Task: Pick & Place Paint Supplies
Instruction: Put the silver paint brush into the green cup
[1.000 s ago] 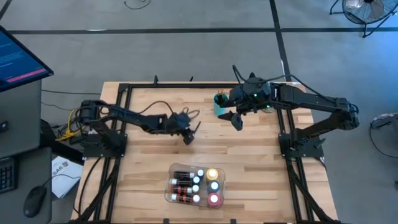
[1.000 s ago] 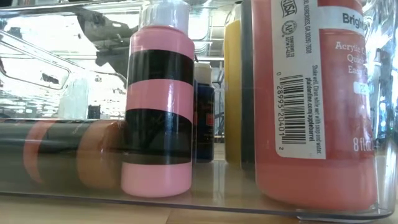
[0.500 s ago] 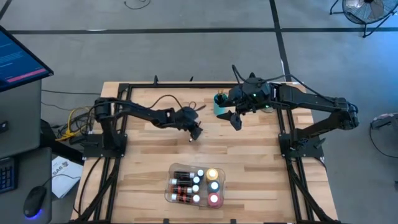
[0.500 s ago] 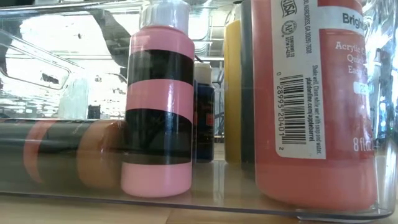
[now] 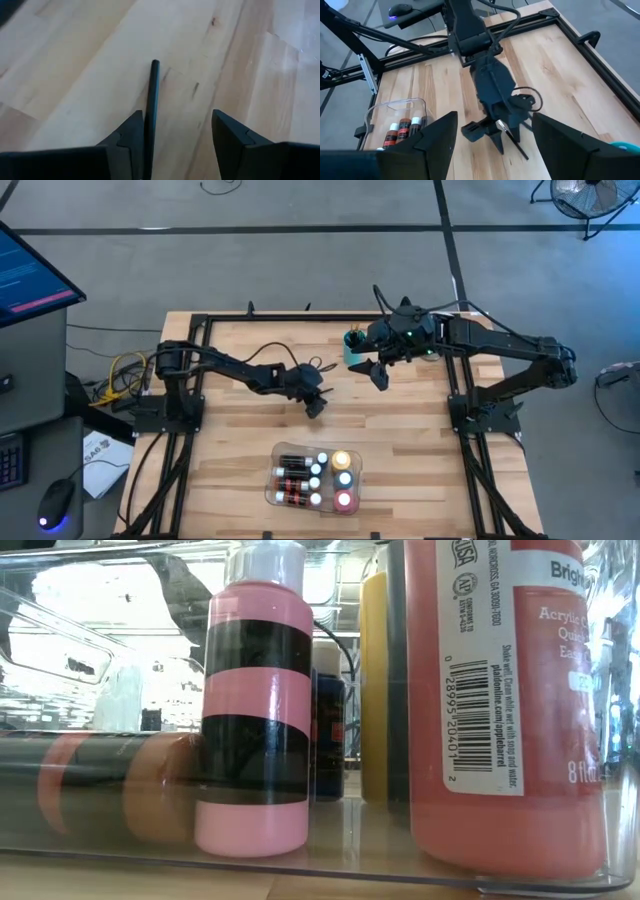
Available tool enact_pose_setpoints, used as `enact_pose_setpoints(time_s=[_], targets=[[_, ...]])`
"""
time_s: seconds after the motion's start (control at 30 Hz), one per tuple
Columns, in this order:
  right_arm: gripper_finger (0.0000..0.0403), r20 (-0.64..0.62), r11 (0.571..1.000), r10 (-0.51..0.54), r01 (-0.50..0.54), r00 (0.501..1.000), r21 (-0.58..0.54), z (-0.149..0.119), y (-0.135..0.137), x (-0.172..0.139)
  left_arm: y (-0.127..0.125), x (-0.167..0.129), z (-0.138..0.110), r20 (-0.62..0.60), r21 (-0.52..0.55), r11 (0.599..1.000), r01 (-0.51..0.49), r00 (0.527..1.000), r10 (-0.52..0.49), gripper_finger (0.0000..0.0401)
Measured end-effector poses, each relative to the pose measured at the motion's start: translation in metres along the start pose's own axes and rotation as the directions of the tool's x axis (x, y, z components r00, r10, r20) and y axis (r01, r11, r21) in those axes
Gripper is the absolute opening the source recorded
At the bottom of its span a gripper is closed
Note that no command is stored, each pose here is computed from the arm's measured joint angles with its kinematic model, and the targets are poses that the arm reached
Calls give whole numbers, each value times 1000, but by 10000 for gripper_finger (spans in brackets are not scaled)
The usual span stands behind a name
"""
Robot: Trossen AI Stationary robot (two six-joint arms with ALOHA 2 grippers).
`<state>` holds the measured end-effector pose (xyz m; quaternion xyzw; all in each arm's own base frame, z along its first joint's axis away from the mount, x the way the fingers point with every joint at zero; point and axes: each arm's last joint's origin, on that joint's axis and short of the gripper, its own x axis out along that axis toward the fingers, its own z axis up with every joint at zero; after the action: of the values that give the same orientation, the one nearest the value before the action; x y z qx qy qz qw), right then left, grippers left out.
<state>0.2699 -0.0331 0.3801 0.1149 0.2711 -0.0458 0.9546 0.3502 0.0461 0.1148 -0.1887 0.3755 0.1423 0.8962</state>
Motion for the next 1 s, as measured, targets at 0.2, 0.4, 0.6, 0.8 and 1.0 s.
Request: enact_pose_setpoints(time_s=[0.2, 0.4, 0.6, 0.8, 1.0], targets=[[249, -6, 1000, -1, 1, 1000, 0, -1, 0, 0, -13, -1, -5, -14, 43, 998, 38, 999, -37, 140], [249, -6, 1000, -1, 1, 1000, 0, -1, 0, 0, -25, -1, -11, -35, 106, 990, 88, 996, -84, 140], [249, 5, 1000, -3, 3, 1000, -1, 0, 0, 0, -30, -2, -13, -33, 151, 985, 85, 996, -81, 140], [249, -9, 998, 8, -7, 1000, 65, -1, 4, 15, -28, -17, 1, 34, 157, 986, 54, 998, -60, 140], [249, -98, 998, 32, -27, 995, 48, -11, 14, 52, -23, -53, 24, 115, 129, 991, 23, 993, -37, 140]])
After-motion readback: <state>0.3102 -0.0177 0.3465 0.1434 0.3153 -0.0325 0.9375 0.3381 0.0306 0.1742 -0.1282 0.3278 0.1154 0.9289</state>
